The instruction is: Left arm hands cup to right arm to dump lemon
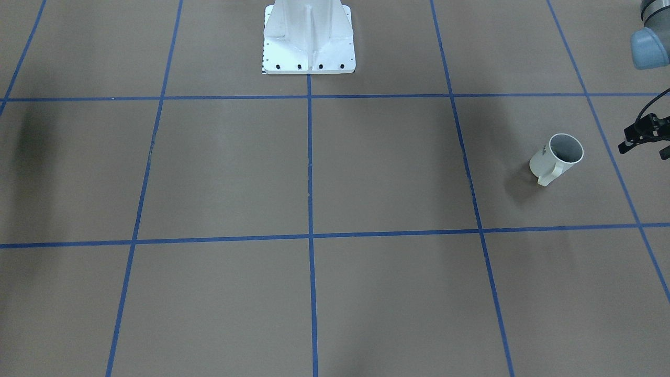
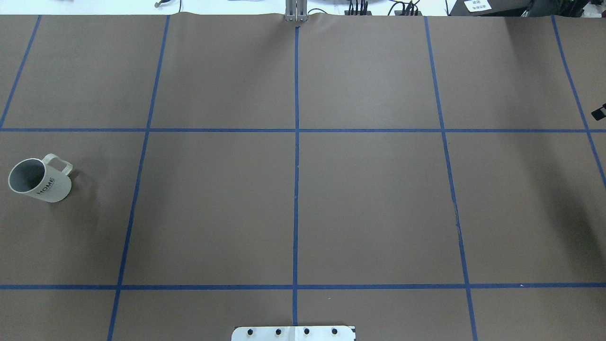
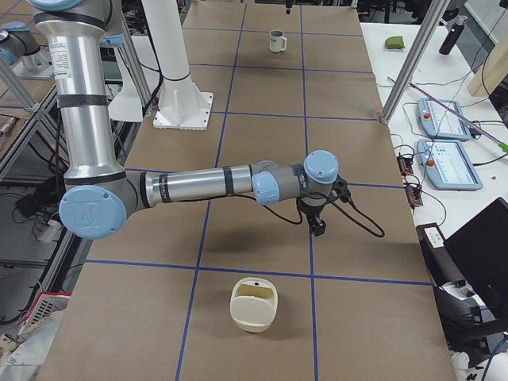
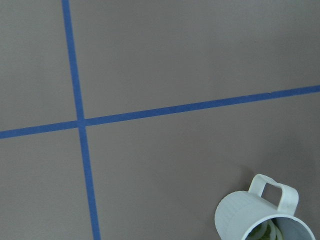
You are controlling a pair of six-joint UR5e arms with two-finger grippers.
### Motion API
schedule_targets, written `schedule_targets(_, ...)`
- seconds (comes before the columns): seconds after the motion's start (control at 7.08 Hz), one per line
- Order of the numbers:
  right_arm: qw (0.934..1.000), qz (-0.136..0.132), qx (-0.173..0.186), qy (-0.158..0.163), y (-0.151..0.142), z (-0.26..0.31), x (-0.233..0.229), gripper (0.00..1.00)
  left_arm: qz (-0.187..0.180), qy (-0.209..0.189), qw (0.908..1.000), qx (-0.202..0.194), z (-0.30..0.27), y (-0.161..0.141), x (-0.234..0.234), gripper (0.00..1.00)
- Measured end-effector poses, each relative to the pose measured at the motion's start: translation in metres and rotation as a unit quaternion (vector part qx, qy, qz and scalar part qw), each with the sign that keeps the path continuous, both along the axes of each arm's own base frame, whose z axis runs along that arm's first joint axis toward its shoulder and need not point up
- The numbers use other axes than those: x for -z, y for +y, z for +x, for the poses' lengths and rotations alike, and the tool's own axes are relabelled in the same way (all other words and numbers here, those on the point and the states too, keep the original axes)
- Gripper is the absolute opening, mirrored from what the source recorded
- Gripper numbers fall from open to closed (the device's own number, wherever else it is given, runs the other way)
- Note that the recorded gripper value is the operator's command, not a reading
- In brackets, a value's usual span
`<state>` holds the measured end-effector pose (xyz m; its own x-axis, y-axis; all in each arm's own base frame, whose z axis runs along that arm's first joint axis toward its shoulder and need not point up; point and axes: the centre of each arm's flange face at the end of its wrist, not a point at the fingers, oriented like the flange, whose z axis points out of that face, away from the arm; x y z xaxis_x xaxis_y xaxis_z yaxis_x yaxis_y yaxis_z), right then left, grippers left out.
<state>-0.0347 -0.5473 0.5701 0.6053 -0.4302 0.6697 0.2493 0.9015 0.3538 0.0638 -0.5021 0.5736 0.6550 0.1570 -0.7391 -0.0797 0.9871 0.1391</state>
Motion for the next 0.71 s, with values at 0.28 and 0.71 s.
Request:
schedule_targets(0.28,1.0000,0.002,0.003,0.000,0.000,-0.004,0.002,1.00,-0.016,-0.009,0.9998,-0.003,0.020,0.007,-0.005,1.00)
schedule_targets(0.71,0.9999,0.009,0.005,-0.003,0.003,-0.006,0.008,1.00,-0.026,-0.022,0.9988,-0.035,0.061,0.019,-0.012,1.00)
